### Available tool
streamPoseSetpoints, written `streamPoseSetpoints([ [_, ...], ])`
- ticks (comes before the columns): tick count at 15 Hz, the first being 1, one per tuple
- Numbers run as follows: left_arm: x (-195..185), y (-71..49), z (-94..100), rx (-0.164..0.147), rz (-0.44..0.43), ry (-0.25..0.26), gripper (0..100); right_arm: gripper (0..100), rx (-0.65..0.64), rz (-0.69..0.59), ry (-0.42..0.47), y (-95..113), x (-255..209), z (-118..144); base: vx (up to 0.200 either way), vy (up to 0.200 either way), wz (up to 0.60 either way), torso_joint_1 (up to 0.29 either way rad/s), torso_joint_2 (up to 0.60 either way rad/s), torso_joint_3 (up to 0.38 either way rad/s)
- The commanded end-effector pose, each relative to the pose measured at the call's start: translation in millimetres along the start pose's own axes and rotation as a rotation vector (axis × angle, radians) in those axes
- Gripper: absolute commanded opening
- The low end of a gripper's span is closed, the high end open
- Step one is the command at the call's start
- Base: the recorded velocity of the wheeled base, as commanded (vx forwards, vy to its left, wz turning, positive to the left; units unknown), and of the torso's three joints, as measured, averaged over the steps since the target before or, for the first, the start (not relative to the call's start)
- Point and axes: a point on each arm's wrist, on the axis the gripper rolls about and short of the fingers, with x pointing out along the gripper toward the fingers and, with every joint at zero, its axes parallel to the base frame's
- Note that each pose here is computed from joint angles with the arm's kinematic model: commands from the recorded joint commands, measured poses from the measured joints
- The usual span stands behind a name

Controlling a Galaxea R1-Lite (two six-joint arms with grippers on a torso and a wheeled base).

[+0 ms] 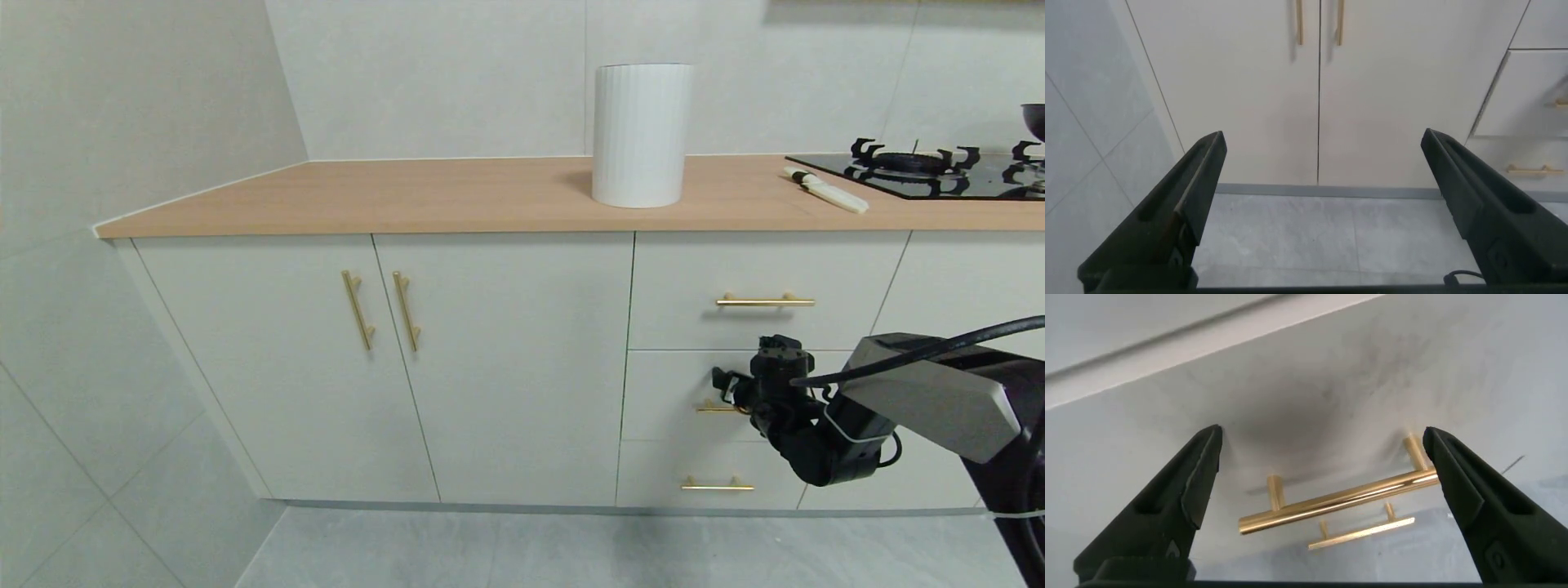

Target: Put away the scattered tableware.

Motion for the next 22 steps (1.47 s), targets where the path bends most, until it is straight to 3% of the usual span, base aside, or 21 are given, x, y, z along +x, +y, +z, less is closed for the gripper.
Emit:
streamPoseSetpoints([
  [1,0.0,0.0,0.0,0.001,0.001,0.000,100,100,0.019,-0.009,-0.024,0.8,8.1,0.2,0.000,0.000,0.00,0.000,0.00,0.000],
  [4,0.0,0.0,0.0,-0.001,0.001,0.000,100,100,0.034,-0.038,-0.062,2.7,15.4,2.4,0.000,0.000,0.00,0.000,0.00,0.000],
  [9,0.0,0.0,0.0,-0.001,0.001,0.000,100,100,0.027,-0.046,-0.050,0.9,4.0,7.4,0.000,0.000,0.00,0.000,0.00,0.000],
  [14,0.0,0.0,0.0,-0.001,0.001,0.000,100,100,-0.013,0.033,0.043,-7.3,-83.9,42.5,0.000,0.000,0.00,0.000,0.00,0.000],
  [17,0.0,0.0,0.0,0.001,0.001,0.000,100,100,-0.026,0.064,-0.078,-14.3,-161.2,99.9,0.000,0.000,0.00,0.000,0.00,0.000],
  [19,0.0,0.0,0.0,0.001,0.001,0.000,100,100,-0.065,0.063,-0.155,-24.2,-206.9,121.1,0.000,0.000,0.00,0.000,0.00,0.000],
  [22,0.0,0.0,0.0,0.001,0.001,0.000,100,100,-0.105,0.091,-0.328,-58.5,-303.5,142.7,0.000,0.000,0.00,0.000,0.00,0.000],
])
